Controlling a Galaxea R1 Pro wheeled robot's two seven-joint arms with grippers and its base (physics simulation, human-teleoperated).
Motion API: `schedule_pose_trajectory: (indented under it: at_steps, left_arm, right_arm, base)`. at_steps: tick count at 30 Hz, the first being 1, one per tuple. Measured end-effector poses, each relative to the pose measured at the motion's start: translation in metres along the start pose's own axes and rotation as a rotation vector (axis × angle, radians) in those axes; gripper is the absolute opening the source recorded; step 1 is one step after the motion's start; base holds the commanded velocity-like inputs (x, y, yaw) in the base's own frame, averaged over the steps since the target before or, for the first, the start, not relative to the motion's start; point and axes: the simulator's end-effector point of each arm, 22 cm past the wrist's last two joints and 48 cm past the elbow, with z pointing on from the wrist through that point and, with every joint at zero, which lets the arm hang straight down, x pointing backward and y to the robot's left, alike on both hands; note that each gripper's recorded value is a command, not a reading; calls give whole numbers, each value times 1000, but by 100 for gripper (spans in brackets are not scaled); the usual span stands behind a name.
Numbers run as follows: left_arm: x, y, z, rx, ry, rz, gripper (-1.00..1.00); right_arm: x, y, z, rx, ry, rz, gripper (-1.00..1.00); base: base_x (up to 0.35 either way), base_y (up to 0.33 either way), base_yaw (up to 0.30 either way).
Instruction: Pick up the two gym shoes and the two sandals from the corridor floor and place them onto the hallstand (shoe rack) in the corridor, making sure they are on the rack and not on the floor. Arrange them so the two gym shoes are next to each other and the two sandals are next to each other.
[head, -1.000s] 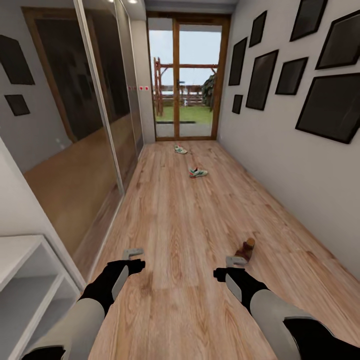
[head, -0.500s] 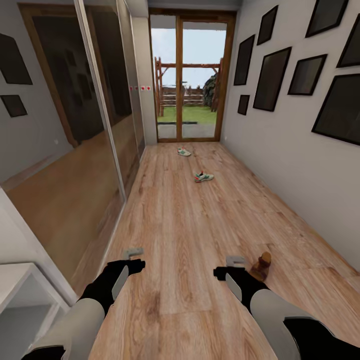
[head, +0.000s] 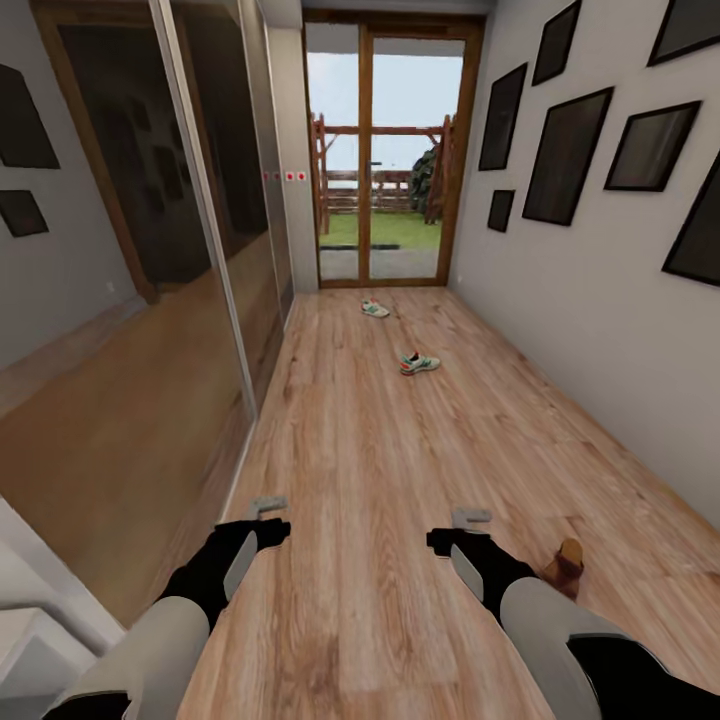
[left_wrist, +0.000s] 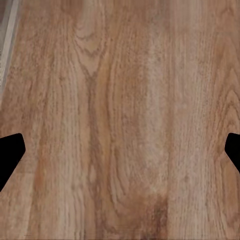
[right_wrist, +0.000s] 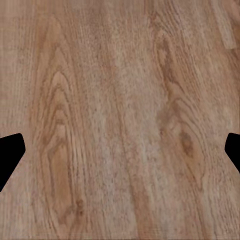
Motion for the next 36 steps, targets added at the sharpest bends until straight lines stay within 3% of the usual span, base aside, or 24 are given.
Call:
schedule_pose_trajectory:
  at_steps: [36]
  left_arm:
    - [8, -1, 2, 1, 11, 3, 100]
  right_arm:
    - [6, 0, 1, 0, 5, -3, 100]
  base:
    - [349, -55, 0]
